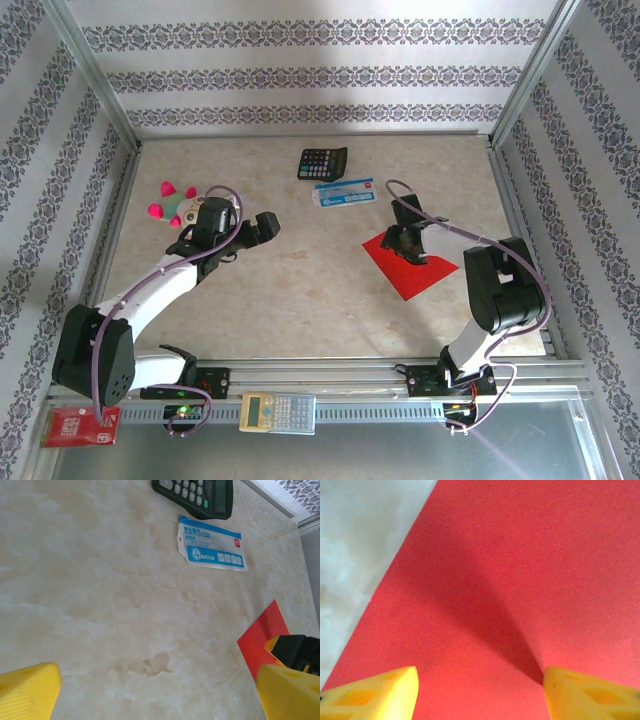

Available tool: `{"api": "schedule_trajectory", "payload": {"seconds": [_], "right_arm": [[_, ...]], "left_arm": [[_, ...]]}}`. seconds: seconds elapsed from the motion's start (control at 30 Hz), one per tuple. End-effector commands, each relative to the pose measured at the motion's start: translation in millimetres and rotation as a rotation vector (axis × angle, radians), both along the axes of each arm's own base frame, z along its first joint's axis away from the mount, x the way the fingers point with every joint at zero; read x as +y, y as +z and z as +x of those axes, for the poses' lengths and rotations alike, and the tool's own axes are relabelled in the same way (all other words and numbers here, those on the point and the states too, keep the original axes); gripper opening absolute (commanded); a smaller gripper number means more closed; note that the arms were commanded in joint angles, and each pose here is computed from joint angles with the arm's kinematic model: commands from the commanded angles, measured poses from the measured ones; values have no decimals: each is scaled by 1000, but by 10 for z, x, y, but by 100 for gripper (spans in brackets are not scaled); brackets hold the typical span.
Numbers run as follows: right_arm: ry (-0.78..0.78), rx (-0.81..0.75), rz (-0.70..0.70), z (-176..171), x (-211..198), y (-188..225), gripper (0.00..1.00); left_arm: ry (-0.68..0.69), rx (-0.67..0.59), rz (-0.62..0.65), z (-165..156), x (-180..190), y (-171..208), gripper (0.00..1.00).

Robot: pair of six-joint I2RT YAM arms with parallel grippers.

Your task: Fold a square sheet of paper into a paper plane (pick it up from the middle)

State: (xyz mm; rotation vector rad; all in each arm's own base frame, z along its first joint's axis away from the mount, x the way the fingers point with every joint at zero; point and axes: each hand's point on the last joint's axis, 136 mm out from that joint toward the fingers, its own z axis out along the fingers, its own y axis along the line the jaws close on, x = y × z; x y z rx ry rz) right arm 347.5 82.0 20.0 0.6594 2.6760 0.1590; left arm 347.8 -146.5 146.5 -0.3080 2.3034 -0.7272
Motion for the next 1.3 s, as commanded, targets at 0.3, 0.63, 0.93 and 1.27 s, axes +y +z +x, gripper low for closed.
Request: {"api": "schedule_trajectory", "payload": {"seconds": [0.3,0.63,0.93,1.27], "right_arm": [[29,101,239,-170,612,-290,62],[238,67,387,-427,2097,-100,62],[307,-74,574,-261,2479,707,64],[292,-256,157,-256,565,1223,92]], "left_arm": [[48,70,102,-202,200,-93,100],[173,141,189,-402,662,-173,100],[111,203,264,-691,603,-137,100],[-260,298,507,-742,-317,-300,100]]}}
